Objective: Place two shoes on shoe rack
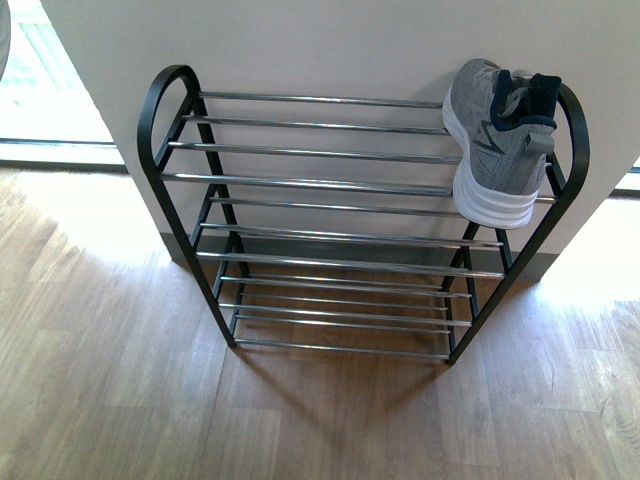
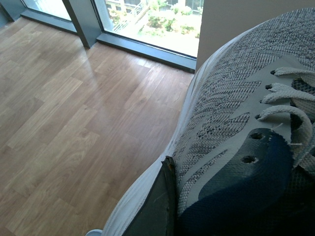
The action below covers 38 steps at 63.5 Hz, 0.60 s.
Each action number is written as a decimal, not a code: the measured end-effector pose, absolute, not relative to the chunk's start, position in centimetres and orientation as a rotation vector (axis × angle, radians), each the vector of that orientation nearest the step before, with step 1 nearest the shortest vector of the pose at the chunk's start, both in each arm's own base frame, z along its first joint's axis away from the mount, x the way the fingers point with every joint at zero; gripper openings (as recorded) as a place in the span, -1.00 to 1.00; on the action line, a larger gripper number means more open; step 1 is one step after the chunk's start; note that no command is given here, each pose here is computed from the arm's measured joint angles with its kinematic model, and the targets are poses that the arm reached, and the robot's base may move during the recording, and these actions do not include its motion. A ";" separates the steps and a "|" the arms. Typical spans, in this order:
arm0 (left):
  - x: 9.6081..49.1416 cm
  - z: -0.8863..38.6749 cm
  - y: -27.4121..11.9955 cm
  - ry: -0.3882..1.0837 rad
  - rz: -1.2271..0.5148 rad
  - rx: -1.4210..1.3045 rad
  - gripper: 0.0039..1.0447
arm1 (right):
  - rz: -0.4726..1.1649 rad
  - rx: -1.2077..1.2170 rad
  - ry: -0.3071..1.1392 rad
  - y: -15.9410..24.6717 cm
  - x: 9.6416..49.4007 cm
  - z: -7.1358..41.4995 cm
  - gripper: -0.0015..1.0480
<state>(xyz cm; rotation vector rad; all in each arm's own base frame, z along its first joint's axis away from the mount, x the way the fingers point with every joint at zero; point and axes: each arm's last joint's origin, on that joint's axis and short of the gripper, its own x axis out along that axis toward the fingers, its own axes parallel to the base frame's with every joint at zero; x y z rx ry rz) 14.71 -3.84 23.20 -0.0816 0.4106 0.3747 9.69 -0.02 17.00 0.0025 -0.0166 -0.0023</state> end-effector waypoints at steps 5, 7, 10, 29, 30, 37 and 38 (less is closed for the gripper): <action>14.7 23.2 -3.8 0.411 0.375 -0.082 -0.97 | -0.002 0.003 -0.017 0.0 9.7 17.0 -0.53; 14.7 23.2 -3.8 0.410 0.375 -0.082 -0.97 | -0.002 0.003 -0.017 0.0 9.7 17.0 -0.44; 14.7 23.2 -3.8 0.419 0.366 -0.083 -0.97 | -0.002 0.002 -0.017 0.0 9.7 17.0 -0.29; 22.3 22.8 -5.0 0.537 0.148 -0.252 -0.97 | -0.002 0.002 -0.017 0.0 9.7 17.0 0.67; 23.0 22.7 -5.2 0.542 0.131 -0.261 -0.97 | -0.002 0.002 -0.017 0.0 9.7 17.0 0.74; 27.6 22.2 -7.0 0.572 0.054 -0.305 -0.97 | -0.002 0.003 -0.017 0.0 9.7 17.0 0.82; 27.9 22.1 -7.1 0.573 0.053 -0.305 -0.97 | -0.002 0.003 -0.017 0.0 9.7 17.0 0.82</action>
